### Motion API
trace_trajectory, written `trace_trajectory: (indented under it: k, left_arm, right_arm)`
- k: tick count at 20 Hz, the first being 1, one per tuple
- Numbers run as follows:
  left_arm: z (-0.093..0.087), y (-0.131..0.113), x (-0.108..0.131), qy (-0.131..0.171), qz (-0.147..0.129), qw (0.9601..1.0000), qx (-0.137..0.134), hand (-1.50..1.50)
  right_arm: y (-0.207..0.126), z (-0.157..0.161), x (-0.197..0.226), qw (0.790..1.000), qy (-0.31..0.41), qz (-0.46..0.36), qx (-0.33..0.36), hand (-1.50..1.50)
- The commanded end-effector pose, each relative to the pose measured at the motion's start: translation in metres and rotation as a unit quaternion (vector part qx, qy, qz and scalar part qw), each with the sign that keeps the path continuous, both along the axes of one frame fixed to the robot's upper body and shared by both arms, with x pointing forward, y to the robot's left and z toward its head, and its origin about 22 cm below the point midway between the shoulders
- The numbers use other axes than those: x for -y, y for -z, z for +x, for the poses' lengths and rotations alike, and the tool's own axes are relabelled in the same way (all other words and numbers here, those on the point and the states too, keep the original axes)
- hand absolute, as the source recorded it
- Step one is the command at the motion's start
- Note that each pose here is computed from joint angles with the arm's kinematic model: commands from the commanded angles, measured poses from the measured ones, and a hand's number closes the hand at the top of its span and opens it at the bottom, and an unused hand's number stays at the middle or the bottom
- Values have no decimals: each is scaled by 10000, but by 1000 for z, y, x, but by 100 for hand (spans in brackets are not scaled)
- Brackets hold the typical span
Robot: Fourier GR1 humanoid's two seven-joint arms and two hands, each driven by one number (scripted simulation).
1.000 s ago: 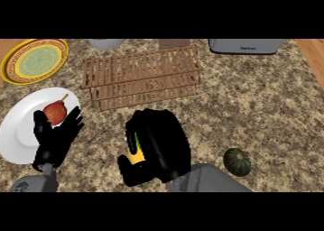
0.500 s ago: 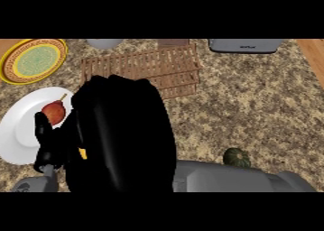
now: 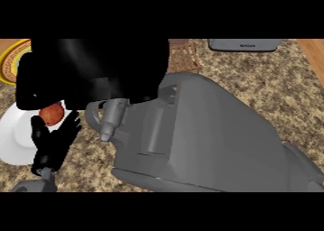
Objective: Pick the lemon from the placemat and place it in the tiered shelf
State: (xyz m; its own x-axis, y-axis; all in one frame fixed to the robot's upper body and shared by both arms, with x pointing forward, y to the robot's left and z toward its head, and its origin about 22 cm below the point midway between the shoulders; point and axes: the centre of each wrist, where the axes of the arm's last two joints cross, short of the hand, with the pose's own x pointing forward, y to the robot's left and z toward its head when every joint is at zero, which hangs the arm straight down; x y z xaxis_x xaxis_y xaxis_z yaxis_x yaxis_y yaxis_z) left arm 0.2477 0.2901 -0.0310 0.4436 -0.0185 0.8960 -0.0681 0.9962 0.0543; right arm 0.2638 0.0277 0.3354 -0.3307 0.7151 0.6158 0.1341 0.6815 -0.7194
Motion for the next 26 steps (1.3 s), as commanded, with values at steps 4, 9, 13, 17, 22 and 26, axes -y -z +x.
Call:
trace_trajectory:
  k: [4,9,13,17,22,26]
  left_arm:
    - [-4,4,4,51,-55,10000,14,0]
    - [10,-6,1,-29,4,10000,92,0]
    - [-10,-2,3,19,-38,10000,19,0]
    - [7,-19,9,55,-43,9999,81,0]
    - [6,-11,3,61,-32,10000,39,0]
    - [6,-10,11,118,-49,9999,99,0]
  right_arm:
    - [-43,26,-6,9975,474,-32,-514,150]
    - [-29,78,4,9965,271,-313,-728,150]
    - [-3,101,8,9955,272,-616,-666,150]
    - [1,119,-3,9954,365,-703,-539,150]
    - [9,129,-6,9961,438,-629,-442,150]
    - [15,142,-3,9957,455,-656,-476,150]
